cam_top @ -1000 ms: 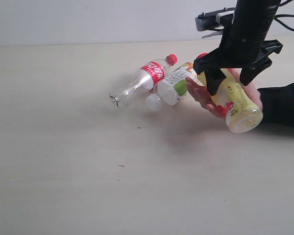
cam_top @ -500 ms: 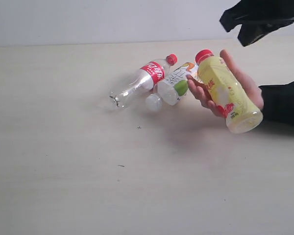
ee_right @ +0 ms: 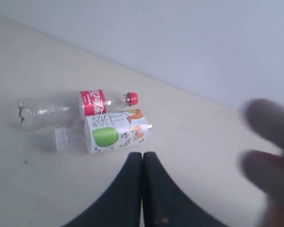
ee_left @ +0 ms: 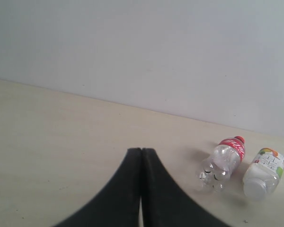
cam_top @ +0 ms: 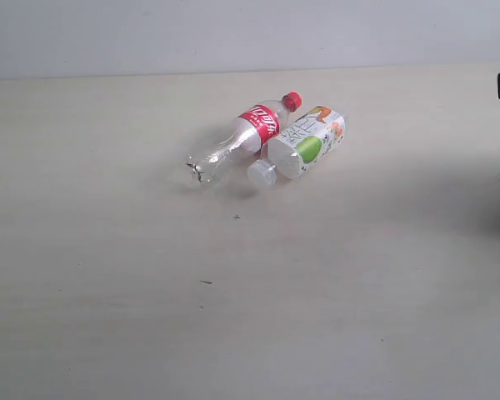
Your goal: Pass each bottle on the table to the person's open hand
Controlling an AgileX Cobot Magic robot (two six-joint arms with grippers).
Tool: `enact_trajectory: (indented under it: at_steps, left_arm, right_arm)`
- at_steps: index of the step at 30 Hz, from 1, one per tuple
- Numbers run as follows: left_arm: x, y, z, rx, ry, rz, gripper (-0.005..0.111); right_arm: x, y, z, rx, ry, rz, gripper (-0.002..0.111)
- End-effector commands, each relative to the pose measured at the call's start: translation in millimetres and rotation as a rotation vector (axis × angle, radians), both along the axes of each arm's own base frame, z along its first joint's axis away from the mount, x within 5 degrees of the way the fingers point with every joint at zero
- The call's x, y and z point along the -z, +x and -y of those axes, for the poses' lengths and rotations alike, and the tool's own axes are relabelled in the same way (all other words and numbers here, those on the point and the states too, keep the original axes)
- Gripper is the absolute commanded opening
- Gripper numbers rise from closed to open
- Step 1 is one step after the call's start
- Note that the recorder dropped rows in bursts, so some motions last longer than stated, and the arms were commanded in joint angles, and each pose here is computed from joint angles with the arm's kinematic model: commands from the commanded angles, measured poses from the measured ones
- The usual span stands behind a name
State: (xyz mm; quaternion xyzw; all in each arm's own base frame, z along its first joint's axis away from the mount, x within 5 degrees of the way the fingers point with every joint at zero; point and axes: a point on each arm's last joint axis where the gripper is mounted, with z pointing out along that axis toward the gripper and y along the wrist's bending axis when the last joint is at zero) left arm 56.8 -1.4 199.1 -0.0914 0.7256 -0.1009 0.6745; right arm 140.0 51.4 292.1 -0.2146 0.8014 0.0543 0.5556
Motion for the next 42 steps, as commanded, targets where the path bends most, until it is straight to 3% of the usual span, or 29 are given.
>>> enact_trajectory:
  at_steps: [1, 12, 18, 42]
  left_arm:
    - [-0.7, -0.5, 0.4, 0.006, -0.002, 0.01, 0.0]
    - [-0.7, -0.5, 0.4, 0.006, -0.002, 0.01, 0.0]
    - [-0.7, -0.5, 0.4, 0.006, -0.002, 0.01, 0.0]
    - [-0.7, -0.5, 0.4, 0.006, -0.002, 0.01, 0.0]
  right_arm:
    - [5.2, -19.6, 8.7, 0.024, 0.092, 0.191, 0.0]
    - [-3.3, -38.5, 16.3, 0.028, 0.143, 0.382, 0.0]
    - [-16.8, -67.5, 26.3, 0.029, 0.216, 0.51, 0.0]
    - [-22.1, -109.6, 40.3, 0.018, 0.269, 0.66, 0.0]
